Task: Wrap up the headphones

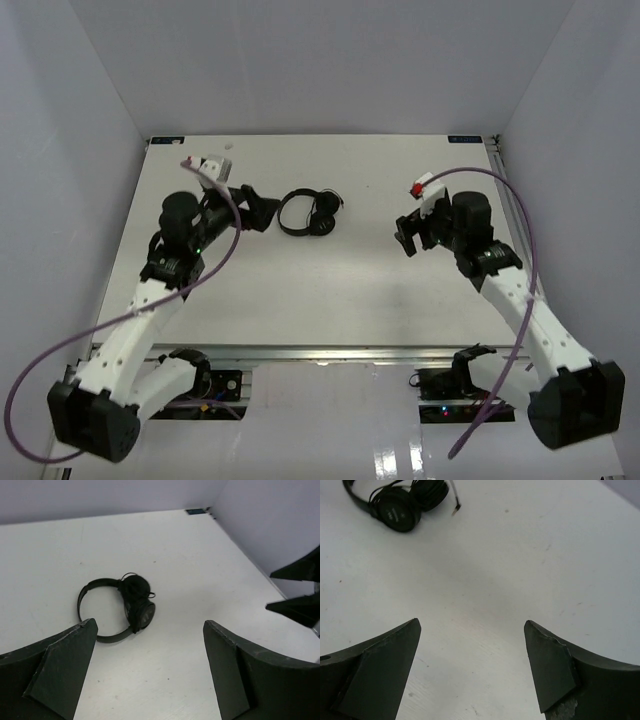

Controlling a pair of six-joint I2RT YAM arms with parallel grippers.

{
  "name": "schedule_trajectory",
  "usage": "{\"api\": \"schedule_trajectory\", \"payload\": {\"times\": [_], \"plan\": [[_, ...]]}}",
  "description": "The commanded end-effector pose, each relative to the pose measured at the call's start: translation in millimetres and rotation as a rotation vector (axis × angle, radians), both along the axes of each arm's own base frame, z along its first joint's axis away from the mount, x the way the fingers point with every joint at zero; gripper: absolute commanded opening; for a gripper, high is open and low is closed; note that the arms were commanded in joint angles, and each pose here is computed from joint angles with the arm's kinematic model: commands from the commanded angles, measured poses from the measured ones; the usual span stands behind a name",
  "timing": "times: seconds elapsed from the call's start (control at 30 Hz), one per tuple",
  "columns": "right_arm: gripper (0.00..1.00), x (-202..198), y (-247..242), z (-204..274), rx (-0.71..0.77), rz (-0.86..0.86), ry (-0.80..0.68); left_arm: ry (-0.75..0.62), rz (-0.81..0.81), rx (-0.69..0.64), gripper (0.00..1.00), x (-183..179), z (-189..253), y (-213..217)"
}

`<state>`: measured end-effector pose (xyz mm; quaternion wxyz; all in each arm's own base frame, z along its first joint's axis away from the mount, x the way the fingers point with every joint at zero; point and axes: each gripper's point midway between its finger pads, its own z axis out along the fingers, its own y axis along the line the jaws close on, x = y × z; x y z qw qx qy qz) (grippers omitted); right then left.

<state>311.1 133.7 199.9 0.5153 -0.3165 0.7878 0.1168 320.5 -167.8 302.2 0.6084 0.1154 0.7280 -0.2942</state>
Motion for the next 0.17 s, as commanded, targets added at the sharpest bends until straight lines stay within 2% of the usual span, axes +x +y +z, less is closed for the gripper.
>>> {"api": "schedule_trajectory", "payload": {"times": [0.0,0.13], "plan": [[0.9,1.7,-46.6,54.2,0.055,-0.289,-0.201,-0.036,-0.082,-0.038,0.98,-32.6,-16.6,-2.9],[0.9,-3.9,-62.1,64.2,0.063,-0.368,-0.208,-0.025,-0.053,-0.018,0.98,-44.4,-28.9,6.4]]}}
